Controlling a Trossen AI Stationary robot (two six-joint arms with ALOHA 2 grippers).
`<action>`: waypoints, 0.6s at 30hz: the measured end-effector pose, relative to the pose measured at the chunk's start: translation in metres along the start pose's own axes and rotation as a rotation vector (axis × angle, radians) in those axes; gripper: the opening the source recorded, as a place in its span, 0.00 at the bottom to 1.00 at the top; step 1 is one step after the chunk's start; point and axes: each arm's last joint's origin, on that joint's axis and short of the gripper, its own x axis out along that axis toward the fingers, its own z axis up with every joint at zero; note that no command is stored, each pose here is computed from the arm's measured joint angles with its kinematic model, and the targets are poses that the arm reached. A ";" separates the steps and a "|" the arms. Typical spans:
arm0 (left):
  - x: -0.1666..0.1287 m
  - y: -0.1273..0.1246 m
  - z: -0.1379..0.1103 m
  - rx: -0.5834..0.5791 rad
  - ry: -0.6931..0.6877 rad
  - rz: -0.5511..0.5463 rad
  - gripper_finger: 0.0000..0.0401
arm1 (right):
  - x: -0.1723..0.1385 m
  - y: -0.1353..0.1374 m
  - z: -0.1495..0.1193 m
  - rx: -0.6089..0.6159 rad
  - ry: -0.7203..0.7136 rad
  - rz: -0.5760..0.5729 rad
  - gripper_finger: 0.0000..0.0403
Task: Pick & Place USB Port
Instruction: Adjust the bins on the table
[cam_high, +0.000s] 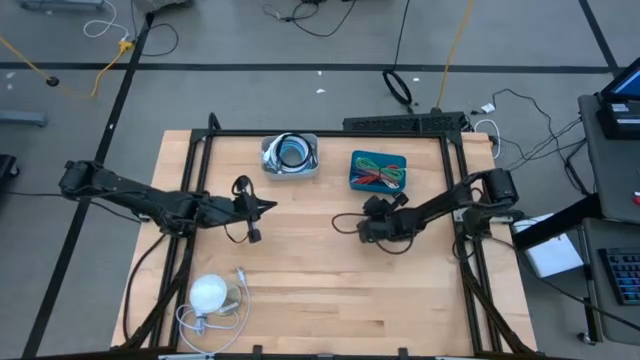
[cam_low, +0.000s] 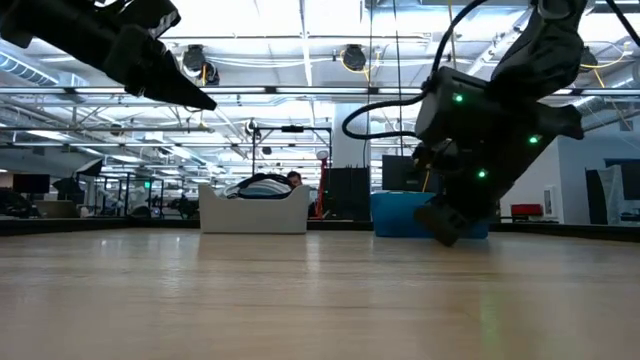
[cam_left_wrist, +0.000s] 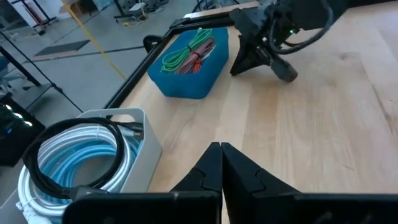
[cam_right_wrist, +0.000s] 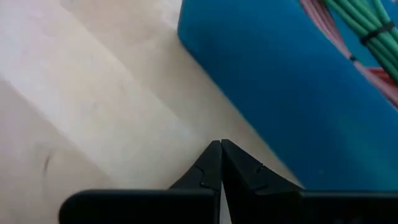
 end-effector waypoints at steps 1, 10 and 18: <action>0.000 0.000 0.000 0.000 0.000 0.000 0.00 | 0.002 -0.001 0.002 -0.001 -0.008 -0.003 0.00; 0.000 0.000 0.000 0.002 0.003 0.000 0.00 | 0.033 -0.022 0.021 -0.043 0.011 -0.088 0.00; 0.000 0.001 -0.003 0.018 0.030 0.027 0.00 | 0.050 -0.035 0.030 -0.108 0.037 -0.072 0.00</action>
